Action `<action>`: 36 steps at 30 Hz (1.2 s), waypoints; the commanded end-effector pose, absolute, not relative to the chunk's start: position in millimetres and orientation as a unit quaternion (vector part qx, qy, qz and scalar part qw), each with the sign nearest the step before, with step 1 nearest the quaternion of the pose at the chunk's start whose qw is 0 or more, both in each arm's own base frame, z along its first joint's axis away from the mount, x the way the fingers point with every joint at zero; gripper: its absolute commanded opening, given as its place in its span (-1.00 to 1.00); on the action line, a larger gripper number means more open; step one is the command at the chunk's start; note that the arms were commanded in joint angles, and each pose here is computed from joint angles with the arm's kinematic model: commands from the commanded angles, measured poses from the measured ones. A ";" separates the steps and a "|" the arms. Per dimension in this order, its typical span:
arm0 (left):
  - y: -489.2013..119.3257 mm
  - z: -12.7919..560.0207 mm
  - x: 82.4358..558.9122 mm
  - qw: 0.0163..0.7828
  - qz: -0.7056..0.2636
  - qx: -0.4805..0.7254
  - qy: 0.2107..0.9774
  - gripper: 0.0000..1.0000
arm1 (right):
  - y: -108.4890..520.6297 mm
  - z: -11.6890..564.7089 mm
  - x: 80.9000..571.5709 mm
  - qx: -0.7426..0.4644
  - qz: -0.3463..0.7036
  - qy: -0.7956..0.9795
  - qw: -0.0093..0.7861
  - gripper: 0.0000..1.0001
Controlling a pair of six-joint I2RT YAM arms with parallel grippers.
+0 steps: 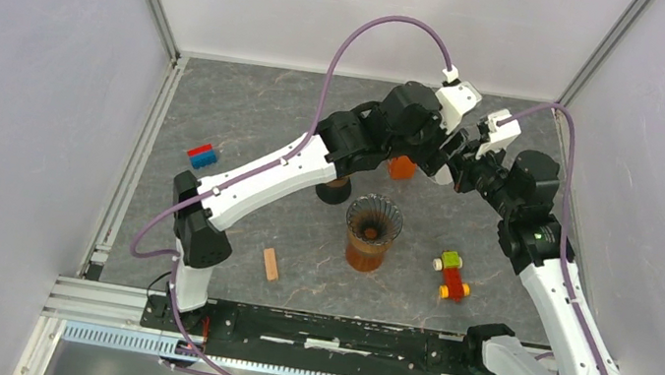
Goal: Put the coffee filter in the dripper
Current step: Pick up the coffee filter from the coffee filter holder.
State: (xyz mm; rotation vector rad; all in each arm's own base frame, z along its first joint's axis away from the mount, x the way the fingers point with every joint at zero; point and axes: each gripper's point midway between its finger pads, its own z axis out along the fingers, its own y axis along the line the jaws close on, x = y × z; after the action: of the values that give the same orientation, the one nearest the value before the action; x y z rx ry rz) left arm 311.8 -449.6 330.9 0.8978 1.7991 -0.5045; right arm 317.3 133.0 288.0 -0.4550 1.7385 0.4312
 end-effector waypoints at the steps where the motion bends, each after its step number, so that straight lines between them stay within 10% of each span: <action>1: -446.2 357.1 301.3 0.530 -0.226 0.382 0.722 0.50 | 131.5 312.2 319.6 -0.197 0.177 0.729 0.632 -1.00; 36: -451.1 357.6 309.8 0.539 -0.217 0.381 0.720 0.59 | 136.2 305.8 317.3 -0.198 0.192 0.732 0.623 -1.00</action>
State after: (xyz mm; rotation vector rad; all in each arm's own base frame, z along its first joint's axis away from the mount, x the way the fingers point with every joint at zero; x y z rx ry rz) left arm 303.0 -448.1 337.7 0.9323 1.7755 -0.5331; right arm 318.3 131.4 287.8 -0.4511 1.7391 0.4174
